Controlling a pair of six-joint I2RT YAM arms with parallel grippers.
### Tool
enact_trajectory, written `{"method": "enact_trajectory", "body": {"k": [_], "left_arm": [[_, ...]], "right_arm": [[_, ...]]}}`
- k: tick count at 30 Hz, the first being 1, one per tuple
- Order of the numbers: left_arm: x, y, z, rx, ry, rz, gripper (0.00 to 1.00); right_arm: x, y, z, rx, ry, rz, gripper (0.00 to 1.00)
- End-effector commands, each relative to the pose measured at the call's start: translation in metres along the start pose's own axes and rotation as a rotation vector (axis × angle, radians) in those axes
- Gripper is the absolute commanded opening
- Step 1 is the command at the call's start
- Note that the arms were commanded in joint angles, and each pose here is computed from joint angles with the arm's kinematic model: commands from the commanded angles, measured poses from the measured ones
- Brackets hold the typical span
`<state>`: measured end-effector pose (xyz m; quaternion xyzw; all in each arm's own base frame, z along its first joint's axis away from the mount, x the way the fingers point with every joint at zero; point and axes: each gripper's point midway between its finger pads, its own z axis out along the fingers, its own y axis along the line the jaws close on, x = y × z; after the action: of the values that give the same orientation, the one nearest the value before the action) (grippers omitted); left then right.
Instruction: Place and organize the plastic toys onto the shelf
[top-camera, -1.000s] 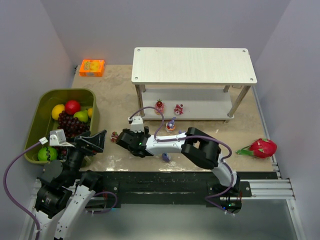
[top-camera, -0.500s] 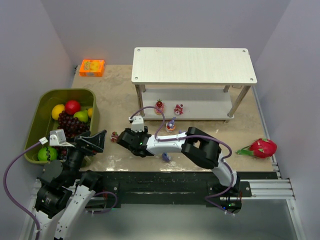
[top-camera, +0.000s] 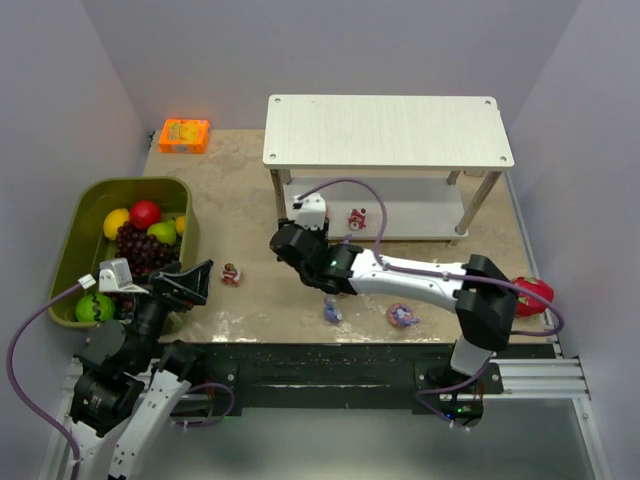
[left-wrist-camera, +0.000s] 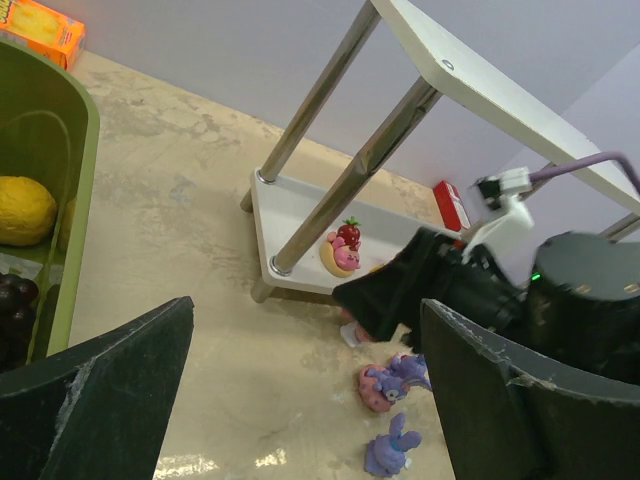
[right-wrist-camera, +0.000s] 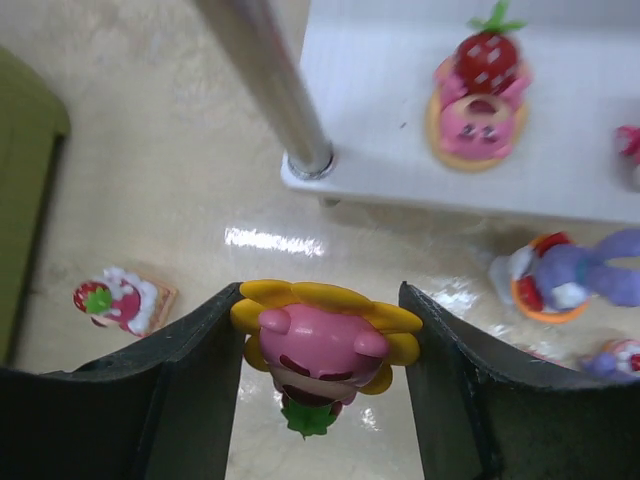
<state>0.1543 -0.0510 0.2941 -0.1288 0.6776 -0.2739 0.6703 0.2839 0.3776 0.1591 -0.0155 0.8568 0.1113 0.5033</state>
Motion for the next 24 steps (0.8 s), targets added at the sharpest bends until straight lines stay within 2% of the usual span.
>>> {"method": "enact_trajectory", "body": {"k": [1,13,19,24], "left_arm": [[-0.01,-0.004,-0.006,0.022,-0.042,-0.016,1.0],[-0.009,-0.005,-0.007,0.026,-0.042,-0.018,1.0],[-0.009,-0.004,-0.006,0.022,-0.042,-0.018,1.0],[-0.009,-0.004,-0.006,0.021,-0.04,-0.019,1.0]], "right_arm": [[-0.022,-0.043,0.004,0.063,-0.044,0.019,0.2],[-0.067,-0.195,-0.008,0.291,-0.14,0.129,0.21],[-0.068,-0.231,0.0,0.329,-0.14,0.06,0.24],[-0.06,-0.239,0.019,0.32,-0.114,-0.016,0.26]]}}
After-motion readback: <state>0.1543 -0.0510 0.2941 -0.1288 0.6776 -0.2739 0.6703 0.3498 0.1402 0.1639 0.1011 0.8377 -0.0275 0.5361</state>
